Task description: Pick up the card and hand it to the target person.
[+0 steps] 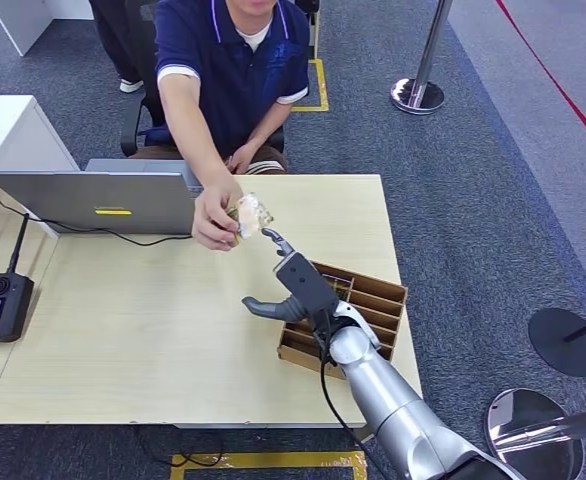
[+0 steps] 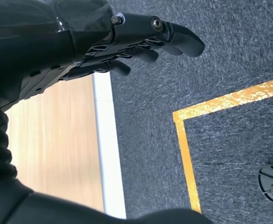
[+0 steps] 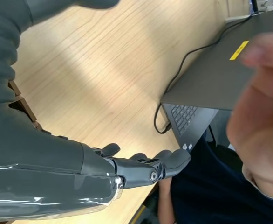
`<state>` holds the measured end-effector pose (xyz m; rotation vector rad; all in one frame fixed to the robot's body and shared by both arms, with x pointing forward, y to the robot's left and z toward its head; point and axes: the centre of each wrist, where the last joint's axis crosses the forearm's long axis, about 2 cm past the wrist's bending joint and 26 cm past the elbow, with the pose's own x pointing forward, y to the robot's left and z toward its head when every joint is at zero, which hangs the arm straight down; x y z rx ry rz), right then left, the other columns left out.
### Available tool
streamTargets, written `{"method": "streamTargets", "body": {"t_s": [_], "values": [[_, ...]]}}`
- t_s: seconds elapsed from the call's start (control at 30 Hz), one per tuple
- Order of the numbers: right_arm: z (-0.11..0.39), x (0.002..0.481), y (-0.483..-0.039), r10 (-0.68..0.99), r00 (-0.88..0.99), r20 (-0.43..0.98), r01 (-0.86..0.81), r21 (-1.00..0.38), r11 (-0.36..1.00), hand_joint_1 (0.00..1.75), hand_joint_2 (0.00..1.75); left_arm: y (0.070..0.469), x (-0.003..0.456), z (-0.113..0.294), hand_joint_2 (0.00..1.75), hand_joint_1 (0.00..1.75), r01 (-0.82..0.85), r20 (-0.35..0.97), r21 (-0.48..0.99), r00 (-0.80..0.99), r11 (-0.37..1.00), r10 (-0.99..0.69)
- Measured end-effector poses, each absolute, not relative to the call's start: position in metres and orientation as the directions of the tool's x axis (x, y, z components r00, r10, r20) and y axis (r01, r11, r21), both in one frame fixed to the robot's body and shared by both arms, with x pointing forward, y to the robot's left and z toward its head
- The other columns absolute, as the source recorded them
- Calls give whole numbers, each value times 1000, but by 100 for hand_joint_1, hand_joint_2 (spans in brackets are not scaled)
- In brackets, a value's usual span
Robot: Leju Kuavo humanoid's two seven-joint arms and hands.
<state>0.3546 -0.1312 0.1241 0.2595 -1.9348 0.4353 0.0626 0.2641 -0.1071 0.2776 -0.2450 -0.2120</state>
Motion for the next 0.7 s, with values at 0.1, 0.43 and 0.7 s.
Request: {"method": "streamTargets", "body": {"t_s": [0.1, 0.43, 0.7], "values": [[124, 355, -131, 14, -393, 920, -373, -173, 911, 163, 175, 264, 63, -107, 0, 0, 172, 210, 295, 948, 940, -240], [143, 357, -149, -10, -473, 881, -266, -133, 955, 159, 175, 264, 62, -107, 0, 0, 159, 212, 292, 951, 943, -226], [165, 352, -198, 30, -575, 818, -90, -99, 991, 159, 175, 264, 60, -108, 0, 0, 143, 204, 282, 957, 949, -205]]}}
